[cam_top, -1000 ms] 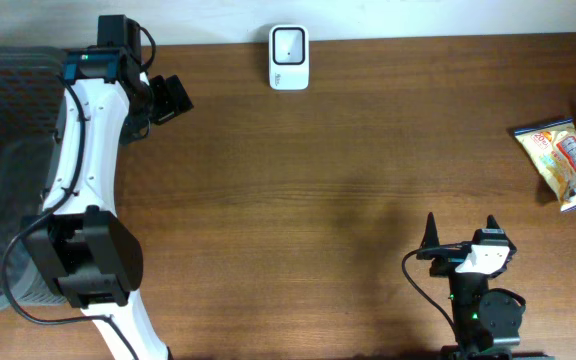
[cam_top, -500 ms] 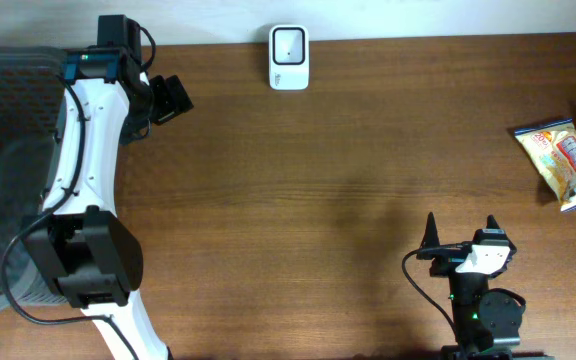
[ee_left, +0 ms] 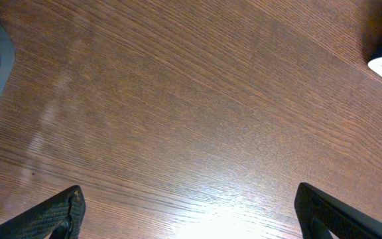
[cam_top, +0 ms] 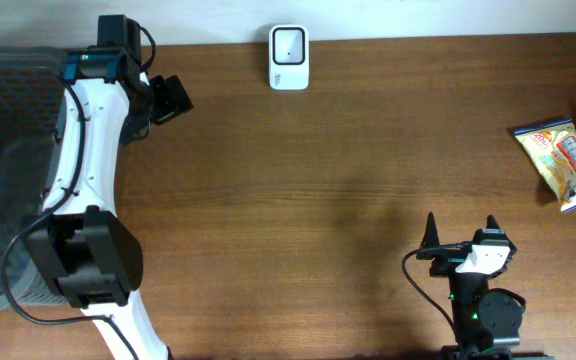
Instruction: Scan the item barcode
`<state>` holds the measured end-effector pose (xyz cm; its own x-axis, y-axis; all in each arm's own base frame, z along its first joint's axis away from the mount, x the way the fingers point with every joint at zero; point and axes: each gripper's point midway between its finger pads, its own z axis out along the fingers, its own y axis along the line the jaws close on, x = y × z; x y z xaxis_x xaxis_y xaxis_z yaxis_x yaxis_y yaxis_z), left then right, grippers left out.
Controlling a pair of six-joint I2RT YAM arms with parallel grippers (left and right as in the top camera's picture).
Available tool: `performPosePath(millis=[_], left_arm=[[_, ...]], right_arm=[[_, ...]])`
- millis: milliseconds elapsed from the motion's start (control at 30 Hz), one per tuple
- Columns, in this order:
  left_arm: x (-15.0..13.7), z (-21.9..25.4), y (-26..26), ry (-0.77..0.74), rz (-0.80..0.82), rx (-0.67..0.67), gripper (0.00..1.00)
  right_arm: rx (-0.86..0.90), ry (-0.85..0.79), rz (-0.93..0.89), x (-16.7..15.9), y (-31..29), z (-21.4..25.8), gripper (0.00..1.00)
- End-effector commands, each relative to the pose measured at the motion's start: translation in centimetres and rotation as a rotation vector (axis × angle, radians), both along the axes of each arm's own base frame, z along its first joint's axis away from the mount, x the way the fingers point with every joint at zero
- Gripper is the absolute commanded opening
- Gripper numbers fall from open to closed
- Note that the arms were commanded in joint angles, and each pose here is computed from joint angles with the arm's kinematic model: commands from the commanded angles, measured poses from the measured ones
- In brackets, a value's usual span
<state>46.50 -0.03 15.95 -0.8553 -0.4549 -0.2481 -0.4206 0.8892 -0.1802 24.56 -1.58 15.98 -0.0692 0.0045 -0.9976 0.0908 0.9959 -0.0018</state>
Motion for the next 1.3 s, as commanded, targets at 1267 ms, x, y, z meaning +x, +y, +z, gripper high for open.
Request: performPosePath(millis=[1267], left_arm=[[-23.1,3.6,-2.1,-1.077,-0.358,0.366,0.99]], right_arm=[[0.011,0.002,-0.008,0.0,-0.2,-0.3,0.99]])
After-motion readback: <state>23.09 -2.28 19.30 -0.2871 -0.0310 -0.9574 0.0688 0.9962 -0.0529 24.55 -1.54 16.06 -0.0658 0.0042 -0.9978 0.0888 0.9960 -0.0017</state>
